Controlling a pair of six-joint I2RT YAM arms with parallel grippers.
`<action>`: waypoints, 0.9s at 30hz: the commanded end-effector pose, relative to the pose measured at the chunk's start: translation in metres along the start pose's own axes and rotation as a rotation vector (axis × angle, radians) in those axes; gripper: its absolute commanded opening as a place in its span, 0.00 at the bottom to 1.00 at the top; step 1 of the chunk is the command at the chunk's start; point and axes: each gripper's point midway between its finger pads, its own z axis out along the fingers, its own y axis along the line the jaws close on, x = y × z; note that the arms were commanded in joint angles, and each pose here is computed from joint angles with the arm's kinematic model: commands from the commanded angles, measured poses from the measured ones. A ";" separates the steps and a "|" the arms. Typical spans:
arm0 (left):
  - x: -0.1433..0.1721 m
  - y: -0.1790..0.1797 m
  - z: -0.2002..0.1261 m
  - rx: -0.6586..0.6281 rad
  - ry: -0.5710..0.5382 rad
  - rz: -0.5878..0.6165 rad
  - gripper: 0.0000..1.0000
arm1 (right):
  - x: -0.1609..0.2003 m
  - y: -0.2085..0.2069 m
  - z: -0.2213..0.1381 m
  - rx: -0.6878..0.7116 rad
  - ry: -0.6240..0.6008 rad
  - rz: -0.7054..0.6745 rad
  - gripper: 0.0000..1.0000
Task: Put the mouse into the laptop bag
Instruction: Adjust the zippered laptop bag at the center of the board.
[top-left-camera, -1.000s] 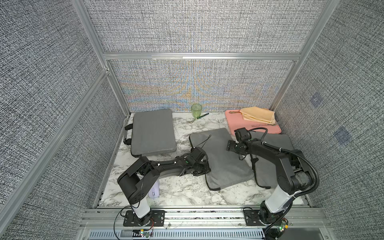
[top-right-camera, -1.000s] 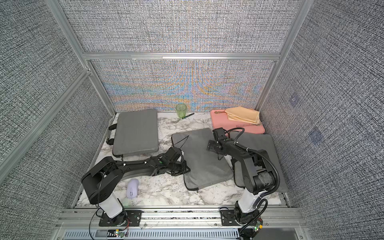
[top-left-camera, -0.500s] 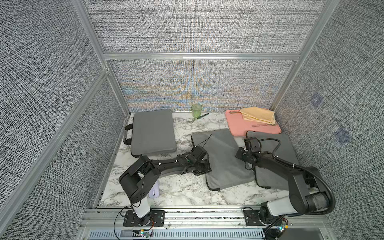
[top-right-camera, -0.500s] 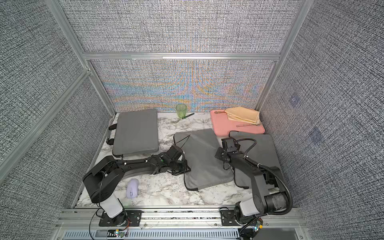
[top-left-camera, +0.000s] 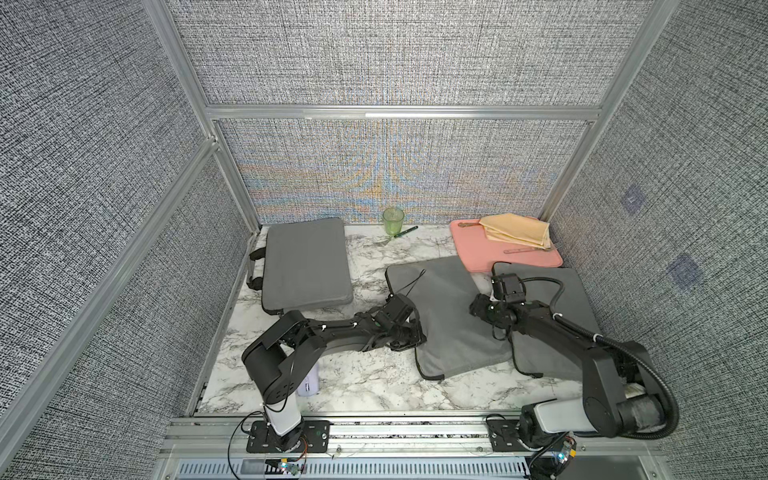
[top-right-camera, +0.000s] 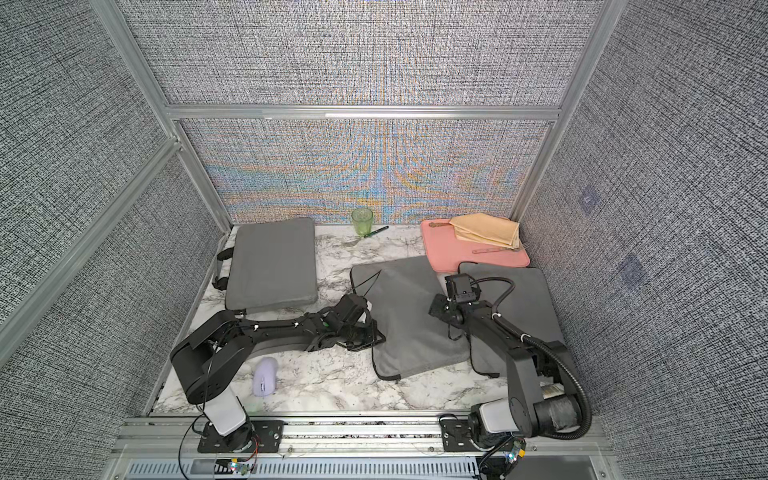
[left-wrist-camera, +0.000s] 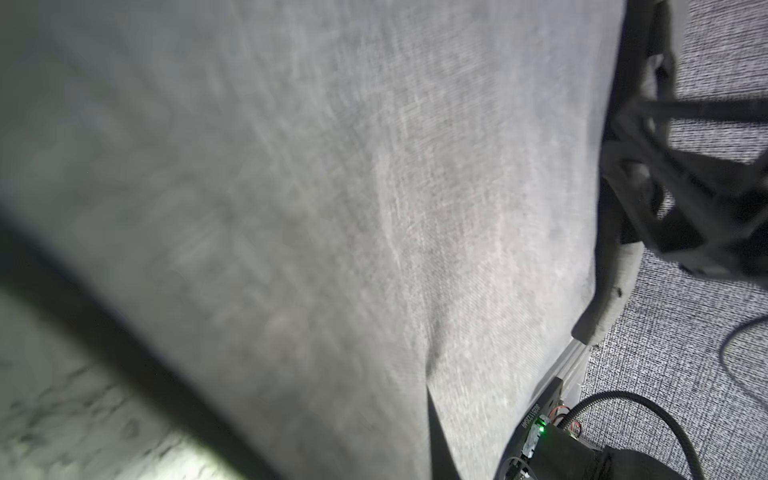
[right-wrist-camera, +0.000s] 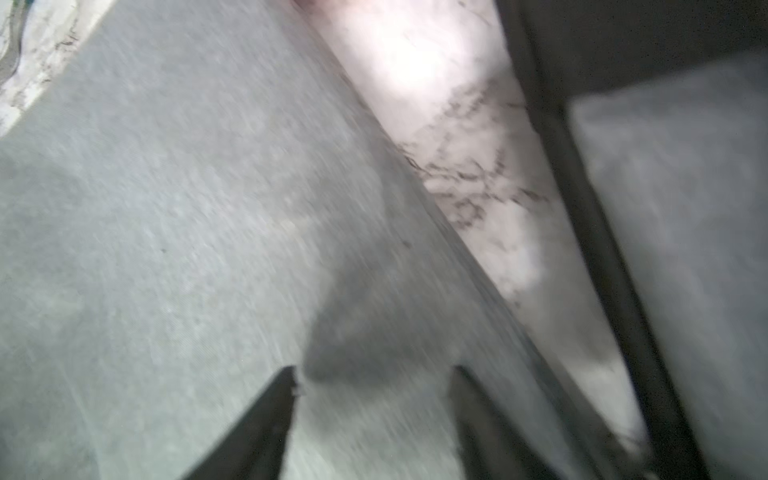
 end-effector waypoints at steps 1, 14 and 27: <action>0.006 0.012 -0.003 -0.033 0.001 0.012 0.00 | -0.027 0.036 0.005 -0.076 -0.028 -0.079 0.81; 0.014 0.012 0.016 -0.031 0.090 0.013 0.00 | -0.125 0.146 0.100 -0.157 -0.007 -0.260 0.79; 0.014 0.017 0.011 -0.058 0.073 0.025 0.00 | -0.084 0.104 0.117 -0.001 0.077 -0.204 0.70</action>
